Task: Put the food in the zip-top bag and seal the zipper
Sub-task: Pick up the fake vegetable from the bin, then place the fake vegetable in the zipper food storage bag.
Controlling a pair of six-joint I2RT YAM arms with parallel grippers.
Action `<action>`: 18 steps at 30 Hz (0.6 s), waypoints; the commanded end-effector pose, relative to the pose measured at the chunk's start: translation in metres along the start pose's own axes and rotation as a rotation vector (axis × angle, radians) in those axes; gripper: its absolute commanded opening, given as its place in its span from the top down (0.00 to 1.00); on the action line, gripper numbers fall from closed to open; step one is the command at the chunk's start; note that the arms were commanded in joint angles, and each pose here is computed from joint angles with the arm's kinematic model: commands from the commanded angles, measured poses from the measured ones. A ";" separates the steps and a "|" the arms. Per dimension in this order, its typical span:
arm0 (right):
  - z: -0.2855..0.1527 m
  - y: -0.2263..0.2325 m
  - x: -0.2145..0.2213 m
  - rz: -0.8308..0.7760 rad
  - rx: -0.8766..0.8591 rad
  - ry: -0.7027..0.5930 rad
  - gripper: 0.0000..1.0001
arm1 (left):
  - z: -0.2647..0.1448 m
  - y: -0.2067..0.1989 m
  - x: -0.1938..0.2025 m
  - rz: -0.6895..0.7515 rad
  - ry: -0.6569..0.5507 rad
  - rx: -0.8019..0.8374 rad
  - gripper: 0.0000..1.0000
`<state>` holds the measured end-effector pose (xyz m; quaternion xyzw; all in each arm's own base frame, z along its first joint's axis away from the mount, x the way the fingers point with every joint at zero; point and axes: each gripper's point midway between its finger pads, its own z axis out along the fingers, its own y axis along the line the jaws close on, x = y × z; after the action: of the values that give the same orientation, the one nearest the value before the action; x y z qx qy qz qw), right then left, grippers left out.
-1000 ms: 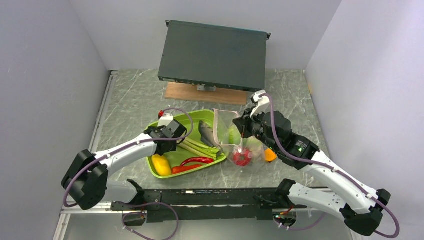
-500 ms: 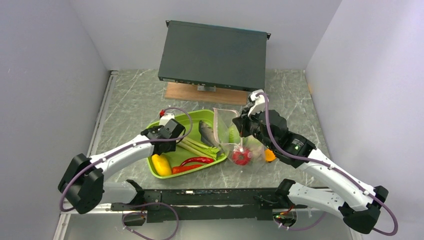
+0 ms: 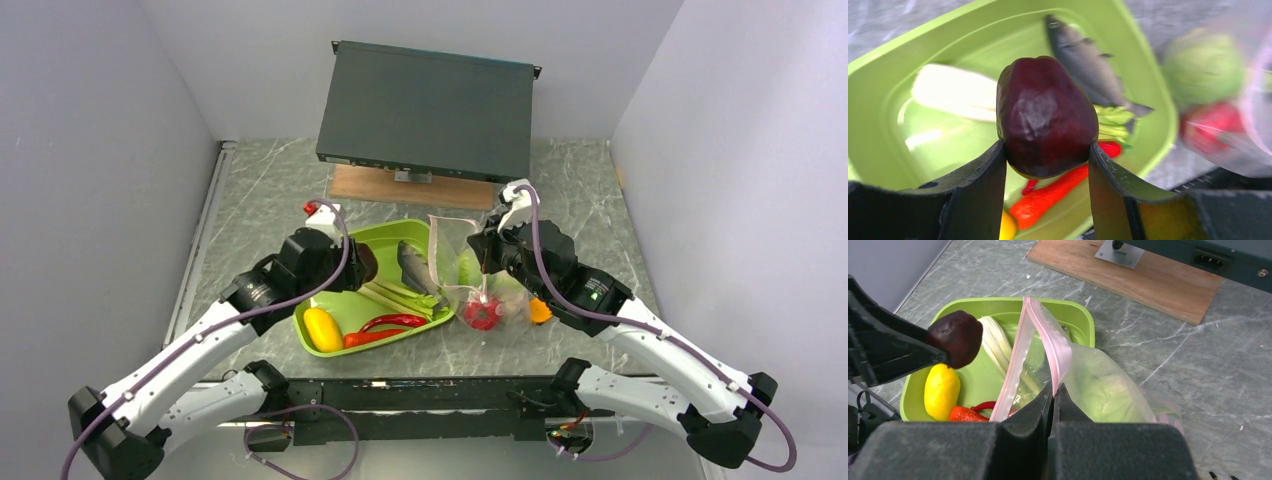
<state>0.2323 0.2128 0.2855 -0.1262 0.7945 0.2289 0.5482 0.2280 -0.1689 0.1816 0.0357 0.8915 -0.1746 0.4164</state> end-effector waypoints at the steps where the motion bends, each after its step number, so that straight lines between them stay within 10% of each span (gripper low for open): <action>1: -0.010 0.005 -0.031 0.018 -0.019 -0.088 1.00 | -0.034 -0.073 -0.037 0.006 -0.106 0.398 1.00; 9: -0.009 0.013 -0.037 0.014 -0.053 -0.101 1.00 | -0.077 -0.152 -0.071 -0.005 -0.159 0.833 1.00; 18: -0.015 0.023 -0.049 0.037 -0.104 -0.131 1.00 | -0.067 -0.173 -0.075 -0.039 -0.105 0.886 1.00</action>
<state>0.2301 0.2167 0.2941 -0.1322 0.7884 0.2424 0.5497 0.1981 -0.2890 0.2887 0.1677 0.7519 -0.5045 0.3898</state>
